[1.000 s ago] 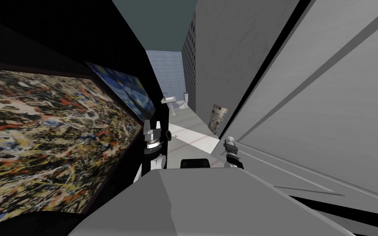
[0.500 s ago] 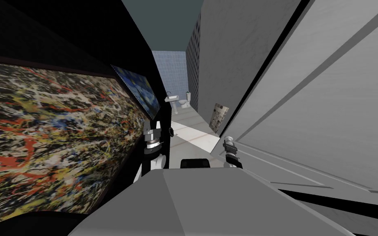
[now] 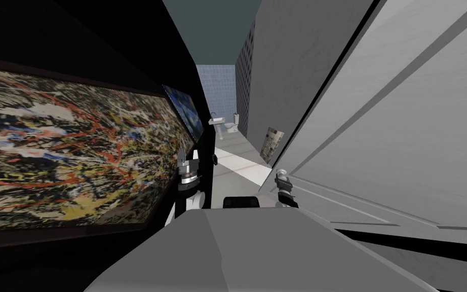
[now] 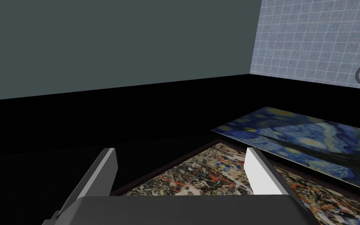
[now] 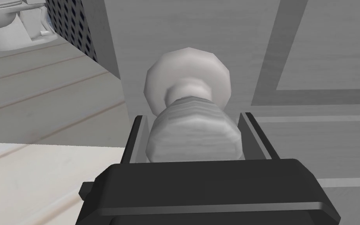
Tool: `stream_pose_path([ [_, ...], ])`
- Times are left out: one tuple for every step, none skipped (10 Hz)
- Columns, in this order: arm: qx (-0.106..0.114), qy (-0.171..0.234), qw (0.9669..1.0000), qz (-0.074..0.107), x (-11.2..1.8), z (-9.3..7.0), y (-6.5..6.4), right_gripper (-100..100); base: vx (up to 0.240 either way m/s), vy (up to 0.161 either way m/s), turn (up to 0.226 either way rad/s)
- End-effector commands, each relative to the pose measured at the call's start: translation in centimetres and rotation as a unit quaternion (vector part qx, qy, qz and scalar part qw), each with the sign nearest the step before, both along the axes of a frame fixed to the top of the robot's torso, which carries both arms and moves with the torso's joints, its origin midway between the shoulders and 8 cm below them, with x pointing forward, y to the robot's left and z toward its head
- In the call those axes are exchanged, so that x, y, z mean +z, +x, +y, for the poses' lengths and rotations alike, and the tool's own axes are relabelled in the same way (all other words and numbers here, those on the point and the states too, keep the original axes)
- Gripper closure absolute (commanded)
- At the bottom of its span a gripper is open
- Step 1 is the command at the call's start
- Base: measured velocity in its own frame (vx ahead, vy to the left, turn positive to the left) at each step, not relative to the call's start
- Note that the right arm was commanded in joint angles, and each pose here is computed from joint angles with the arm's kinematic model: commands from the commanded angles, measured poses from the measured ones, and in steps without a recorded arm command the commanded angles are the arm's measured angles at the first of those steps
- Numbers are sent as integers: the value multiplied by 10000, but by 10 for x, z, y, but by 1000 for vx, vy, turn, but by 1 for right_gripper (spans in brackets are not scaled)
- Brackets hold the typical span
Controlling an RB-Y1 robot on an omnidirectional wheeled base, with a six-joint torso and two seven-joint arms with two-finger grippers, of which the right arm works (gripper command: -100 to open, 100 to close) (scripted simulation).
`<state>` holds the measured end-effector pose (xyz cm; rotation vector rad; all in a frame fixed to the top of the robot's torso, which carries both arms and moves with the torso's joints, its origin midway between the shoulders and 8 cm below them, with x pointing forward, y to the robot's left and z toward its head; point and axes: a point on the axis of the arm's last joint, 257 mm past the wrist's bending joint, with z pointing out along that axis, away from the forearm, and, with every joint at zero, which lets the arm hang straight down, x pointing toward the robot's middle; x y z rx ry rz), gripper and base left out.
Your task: Pull the door open
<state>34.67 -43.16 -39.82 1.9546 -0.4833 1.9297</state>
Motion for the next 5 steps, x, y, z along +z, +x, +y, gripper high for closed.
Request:
stream_pose_path([
  [-118, -119, 9999, 22, 0, -10, -9, 100, -156, -39, 116],
  [-127, -139, 9998, 28, 0, -10, -11, 100, -176, -65, 108],
  [-140, -170, 9998, 38, -1, -9, -13, 100, -183, -64, 134],
  [-165, -236, 9996, 64, -3, -7, -18, 100, -173, -43, 186],
  [-184, -289, 9994, 84, -4, -5, -22, 100, -132, -57, 151],
])
